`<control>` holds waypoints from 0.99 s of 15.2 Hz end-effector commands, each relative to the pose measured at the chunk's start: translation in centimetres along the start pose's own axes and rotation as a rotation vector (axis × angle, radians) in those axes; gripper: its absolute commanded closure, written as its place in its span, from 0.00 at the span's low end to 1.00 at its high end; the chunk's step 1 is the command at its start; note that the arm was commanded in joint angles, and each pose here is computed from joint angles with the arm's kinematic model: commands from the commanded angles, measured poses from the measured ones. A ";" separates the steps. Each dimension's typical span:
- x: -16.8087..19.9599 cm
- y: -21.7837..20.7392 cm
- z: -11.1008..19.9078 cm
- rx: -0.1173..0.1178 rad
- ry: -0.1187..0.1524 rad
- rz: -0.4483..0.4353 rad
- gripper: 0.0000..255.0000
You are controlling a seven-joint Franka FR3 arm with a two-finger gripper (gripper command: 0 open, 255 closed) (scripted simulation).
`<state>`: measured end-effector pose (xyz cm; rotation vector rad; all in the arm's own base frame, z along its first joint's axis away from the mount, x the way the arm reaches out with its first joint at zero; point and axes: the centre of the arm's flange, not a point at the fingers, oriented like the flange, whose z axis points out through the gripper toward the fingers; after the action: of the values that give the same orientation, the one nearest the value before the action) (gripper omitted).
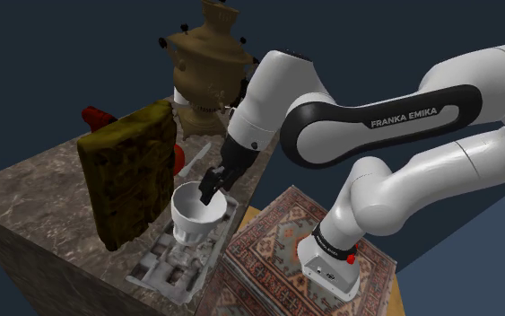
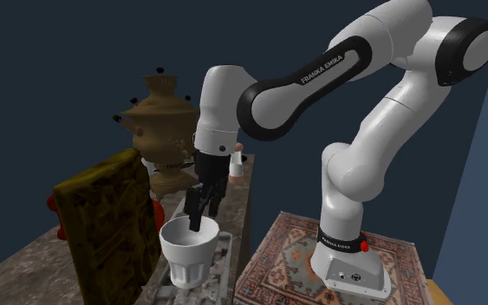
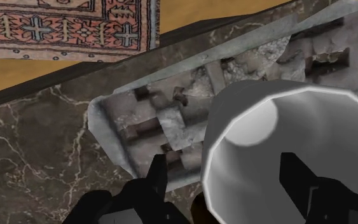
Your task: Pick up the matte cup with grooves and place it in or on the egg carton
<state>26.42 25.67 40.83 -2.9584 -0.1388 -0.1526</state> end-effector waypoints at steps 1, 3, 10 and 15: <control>0.0 0.0 0.0 0.000 0.000 0.000 0.00; 0.0 0.0 0.0 0.000 0.000 0.000 0.00; 0.0 0.0 -5.0 0.000 0.000 0.000 0.00; 0.0 0.0 -5.0 0.000 0.000 0.000 0.00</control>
<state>25.95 24.78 45.72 -2.9583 -0.1388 -0.1528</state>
